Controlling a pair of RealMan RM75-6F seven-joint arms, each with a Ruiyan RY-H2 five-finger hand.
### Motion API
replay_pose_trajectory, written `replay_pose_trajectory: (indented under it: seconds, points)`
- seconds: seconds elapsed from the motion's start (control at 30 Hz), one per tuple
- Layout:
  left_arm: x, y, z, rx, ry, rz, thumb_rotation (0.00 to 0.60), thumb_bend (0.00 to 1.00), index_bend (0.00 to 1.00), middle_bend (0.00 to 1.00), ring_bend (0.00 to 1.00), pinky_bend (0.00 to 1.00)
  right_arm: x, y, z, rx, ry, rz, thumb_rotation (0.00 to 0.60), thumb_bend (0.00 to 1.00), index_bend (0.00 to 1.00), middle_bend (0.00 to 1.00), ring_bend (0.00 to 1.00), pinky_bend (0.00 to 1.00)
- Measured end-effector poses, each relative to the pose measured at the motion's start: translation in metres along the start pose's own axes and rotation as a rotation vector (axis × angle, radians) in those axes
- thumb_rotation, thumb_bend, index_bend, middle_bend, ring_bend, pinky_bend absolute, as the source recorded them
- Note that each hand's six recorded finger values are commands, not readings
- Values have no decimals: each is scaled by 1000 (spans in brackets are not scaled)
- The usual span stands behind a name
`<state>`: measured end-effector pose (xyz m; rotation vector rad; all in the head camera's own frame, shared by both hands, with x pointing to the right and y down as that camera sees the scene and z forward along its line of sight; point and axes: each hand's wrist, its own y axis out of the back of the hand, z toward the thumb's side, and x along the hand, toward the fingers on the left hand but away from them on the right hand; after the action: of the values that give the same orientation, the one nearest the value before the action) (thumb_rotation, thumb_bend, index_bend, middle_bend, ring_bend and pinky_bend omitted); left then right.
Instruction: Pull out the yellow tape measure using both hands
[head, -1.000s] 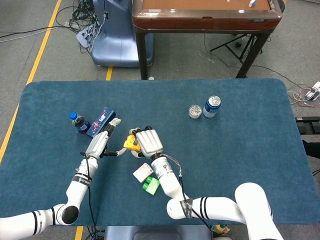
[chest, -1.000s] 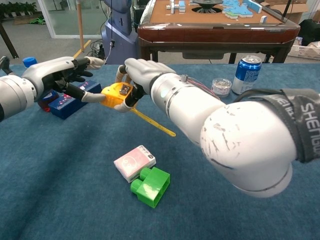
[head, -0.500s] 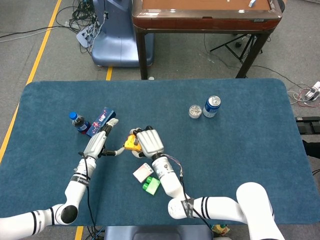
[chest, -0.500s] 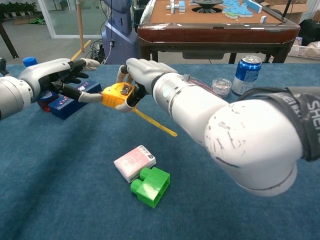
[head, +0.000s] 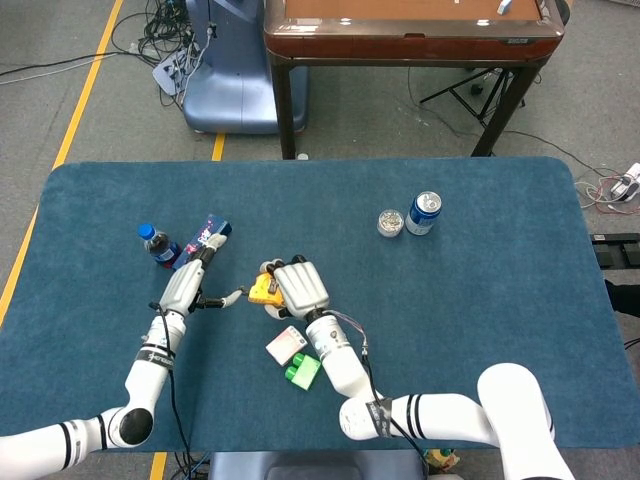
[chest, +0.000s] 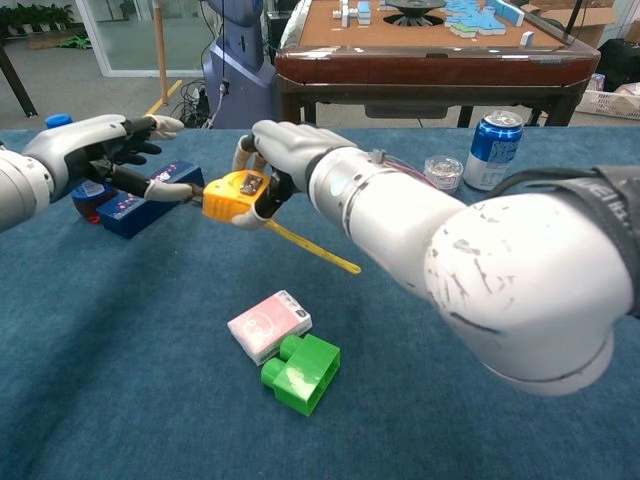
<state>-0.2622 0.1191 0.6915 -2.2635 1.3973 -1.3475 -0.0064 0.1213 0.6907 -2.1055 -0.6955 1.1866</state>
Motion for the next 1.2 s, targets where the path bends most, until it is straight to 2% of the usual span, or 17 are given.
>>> replay_pose_trajectory:
  seconds: [0.3,0.37,0.57,0.77,0.87,1.2]
  points:
    - [0,13,-14,1,41,26,600,212,5,0,0,0,2,0,-1,6,-5,4,600,720,655,643,508,207]
    - [0,13,-16,-1,43,24,600,214,44,0,0,0,2,0,-1,6,-4,4,600,720,655,643,508,207]
    - [0,11,-18,-4,45,12,600,274,295,0,0,0,2,1,-3,11,-9,4,600,720,655,643,511,207]
    - [-1,11,-18,-14,43,3,600,340,459,0,0,0,1,0,-6,11,-14,5,600,720,656,644,515,207]
    - [0,9,-17,-22,44,-6,600,363,508,0,0,0,1,0,-7,12,-16,8,600,720,657,644,517,207]
    - [0,9,-20,-36,55,-22,600,436,583,30,0,0,-1,1,-11,14,-25,12,600,720,658,645,517,207]
